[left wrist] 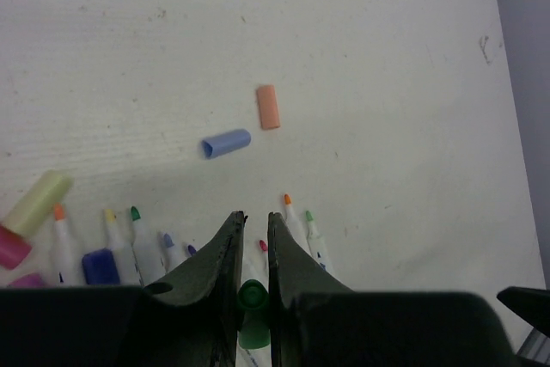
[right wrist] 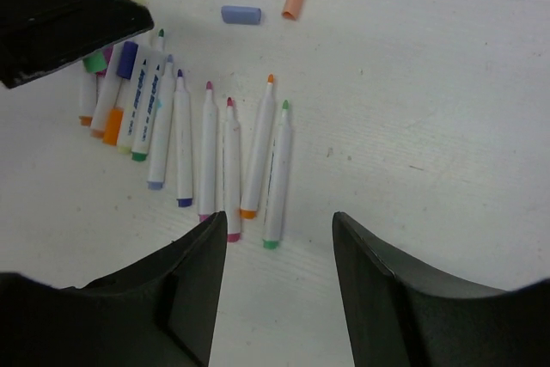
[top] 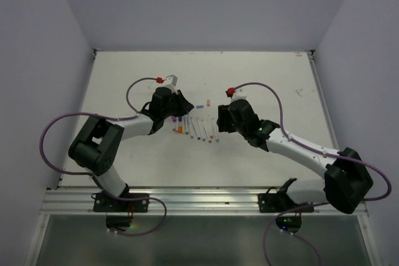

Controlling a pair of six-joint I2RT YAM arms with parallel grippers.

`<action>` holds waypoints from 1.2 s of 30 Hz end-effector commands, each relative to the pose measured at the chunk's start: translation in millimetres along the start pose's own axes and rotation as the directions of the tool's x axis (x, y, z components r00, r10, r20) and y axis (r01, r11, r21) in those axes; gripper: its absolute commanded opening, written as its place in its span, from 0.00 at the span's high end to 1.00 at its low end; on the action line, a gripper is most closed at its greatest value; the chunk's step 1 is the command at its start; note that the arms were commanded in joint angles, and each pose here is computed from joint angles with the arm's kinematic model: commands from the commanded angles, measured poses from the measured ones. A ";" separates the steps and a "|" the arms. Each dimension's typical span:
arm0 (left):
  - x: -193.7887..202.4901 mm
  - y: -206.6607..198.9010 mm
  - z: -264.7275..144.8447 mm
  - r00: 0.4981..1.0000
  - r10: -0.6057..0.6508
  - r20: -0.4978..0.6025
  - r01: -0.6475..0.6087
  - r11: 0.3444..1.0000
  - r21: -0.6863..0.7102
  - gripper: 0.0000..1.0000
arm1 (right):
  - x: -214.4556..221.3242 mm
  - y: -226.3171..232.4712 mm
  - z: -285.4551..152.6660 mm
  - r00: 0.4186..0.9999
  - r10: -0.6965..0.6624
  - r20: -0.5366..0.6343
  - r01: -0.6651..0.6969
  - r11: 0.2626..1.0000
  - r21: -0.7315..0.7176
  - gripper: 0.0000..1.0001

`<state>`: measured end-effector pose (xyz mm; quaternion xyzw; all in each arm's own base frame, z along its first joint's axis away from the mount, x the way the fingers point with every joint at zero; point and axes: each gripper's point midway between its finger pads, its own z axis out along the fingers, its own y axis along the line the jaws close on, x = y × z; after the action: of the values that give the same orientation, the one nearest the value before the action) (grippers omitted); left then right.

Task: Open the pen caps

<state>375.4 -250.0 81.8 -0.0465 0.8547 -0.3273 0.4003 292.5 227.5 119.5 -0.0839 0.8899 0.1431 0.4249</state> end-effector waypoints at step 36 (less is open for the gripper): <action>-140.1 -49.4 -130.9 0.879 0.268 0.395 -0.216 0.961 -0.173 0.00 | -87.5 -83.9 -163.1 0.938 -0.111 0.328 0.016 0.960 0.279 0.15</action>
<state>381.3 -208.1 238.9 -0.0334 0.7690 -0.2801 0.5737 252.1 128.5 223.2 -0.0456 0.8369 0.0670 0.5413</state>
